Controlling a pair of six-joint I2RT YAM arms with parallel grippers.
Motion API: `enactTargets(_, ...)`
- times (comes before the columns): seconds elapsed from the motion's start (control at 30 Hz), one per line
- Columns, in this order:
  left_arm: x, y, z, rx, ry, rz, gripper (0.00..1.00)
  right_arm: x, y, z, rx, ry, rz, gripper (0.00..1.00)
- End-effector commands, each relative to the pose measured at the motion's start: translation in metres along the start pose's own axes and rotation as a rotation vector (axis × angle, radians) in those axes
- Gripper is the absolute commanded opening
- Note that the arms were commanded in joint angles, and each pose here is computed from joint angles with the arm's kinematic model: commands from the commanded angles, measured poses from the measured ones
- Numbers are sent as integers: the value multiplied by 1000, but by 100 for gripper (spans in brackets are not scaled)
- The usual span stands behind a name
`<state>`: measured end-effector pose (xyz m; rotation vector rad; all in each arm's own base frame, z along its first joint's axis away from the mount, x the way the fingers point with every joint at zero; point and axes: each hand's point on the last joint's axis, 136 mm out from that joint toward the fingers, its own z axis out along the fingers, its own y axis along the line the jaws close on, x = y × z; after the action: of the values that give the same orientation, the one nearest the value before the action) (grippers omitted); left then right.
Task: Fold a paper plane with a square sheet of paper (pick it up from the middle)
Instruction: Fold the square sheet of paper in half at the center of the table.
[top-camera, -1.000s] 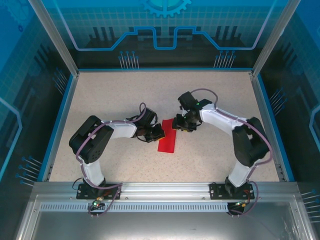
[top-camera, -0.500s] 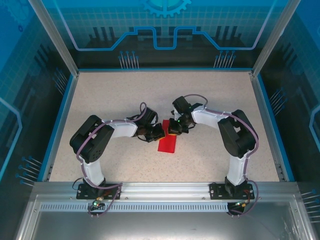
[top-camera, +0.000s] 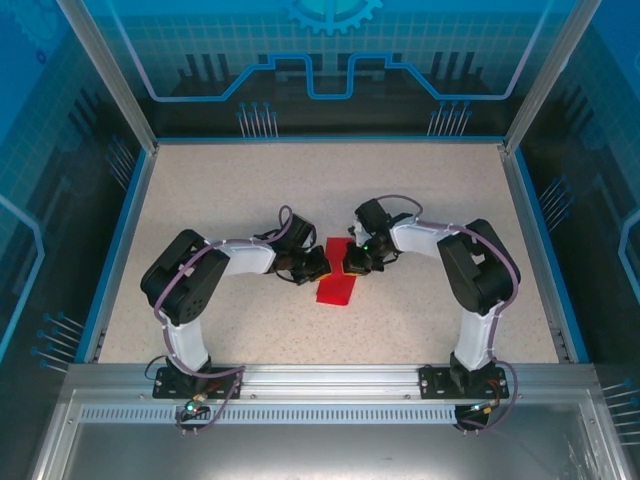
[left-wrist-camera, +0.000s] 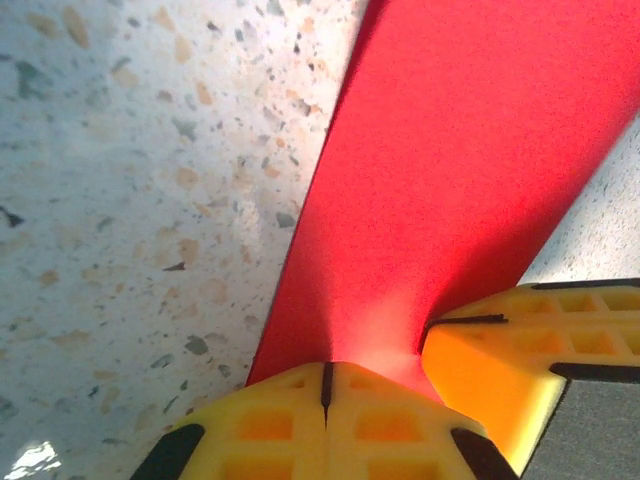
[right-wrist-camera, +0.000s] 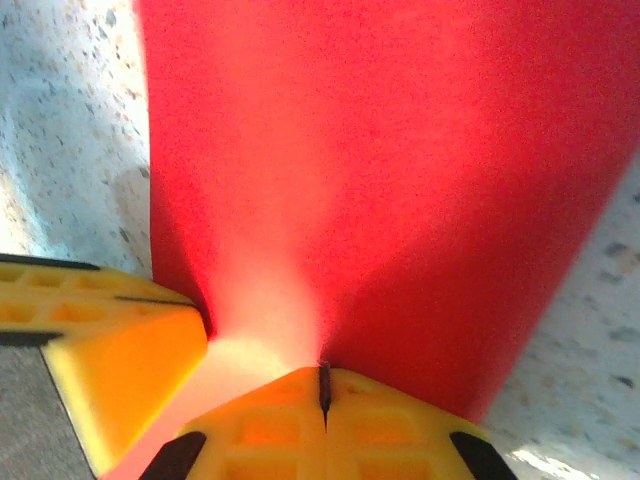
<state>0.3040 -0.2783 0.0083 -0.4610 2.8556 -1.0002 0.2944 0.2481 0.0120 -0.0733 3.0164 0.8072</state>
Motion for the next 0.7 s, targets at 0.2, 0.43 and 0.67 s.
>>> enactTargets(0.2, 52, 126, 16, -404, 117, -202, 2, 12, -51, -31, 43, -37, 76, 0)
enactTargets(0.43, 51, 123, 15, -400, 116, -189, 2, -6, -6, -64, -104, -145, -15, 0)
enactTargets(0.67, 50, 120, 14, -393, 116, -176, 2, -17, 37, -37, -183, -94, -97, 0)
